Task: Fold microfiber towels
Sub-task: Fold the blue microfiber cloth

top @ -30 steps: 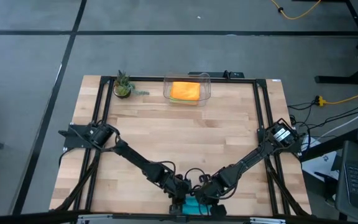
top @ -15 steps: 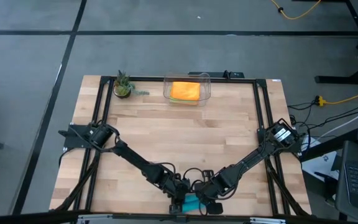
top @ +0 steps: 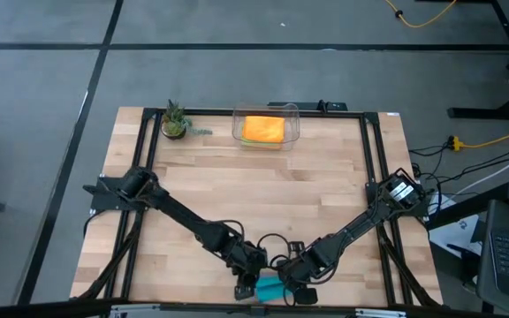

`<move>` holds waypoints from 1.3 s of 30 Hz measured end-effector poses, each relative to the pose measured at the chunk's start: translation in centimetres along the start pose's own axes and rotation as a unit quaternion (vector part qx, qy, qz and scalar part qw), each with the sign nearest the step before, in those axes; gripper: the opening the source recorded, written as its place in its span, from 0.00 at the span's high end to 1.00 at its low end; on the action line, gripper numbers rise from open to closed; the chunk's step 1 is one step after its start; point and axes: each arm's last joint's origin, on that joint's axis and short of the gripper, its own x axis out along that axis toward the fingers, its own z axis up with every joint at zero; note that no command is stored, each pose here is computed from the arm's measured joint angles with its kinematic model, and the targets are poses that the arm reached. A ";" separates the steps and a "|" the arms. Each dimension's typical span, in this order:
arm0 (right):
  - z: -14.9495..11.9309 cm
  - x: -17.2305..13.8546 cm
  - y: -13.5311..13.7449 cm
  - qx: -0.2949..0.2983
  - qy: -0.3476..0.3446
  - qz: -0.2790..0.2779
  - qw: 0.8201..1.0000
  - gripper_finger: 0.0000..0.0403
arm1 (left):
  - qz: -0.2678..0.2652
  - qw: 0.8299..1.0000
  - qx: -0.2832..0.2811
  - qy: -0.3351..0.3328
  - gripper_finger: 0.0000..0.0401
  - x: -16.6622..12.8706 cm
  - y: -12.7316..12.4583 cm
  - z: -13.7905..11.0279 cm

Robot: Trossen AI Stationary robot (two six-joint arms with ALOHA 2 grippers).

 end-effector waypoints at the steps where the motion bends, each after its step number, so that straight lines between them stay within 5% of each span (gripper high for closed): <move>1: 0.0 0.0 0.0 0.000 -0.001 -0.001 1.000 0.94 | -0.007 1.000 0.005 -0.009 0.67 -0.4 -0.4 0.1; 7: 0.0 0.0 0.0 0.000 -0.001 -0.001 1.000 0.94 | -0.069 0.990 0.085 -0.085 0.67 0.1 -3.2 0.0; 14: 0.0 0.0 0.0 0.000 -0.003 -0.002 1.000 0.94 | -0.026 0.985 0.113 -0.131 0.67 3.2 -2.5 -0.7; 25: 0.0 0.0 0.0 -0.001 -0.004 -0.001 1.000 0.93 | 0.019 0.985 0.139 -0.103 0.67 6.6 -0.4 -1.9; 39: 0.5 -0.6 -0.2 0.017 0.017 -0.001 1.000 0.93 | 0.028 0.985 0.137 -0.098 0.67 7.1 -0.1 -2.1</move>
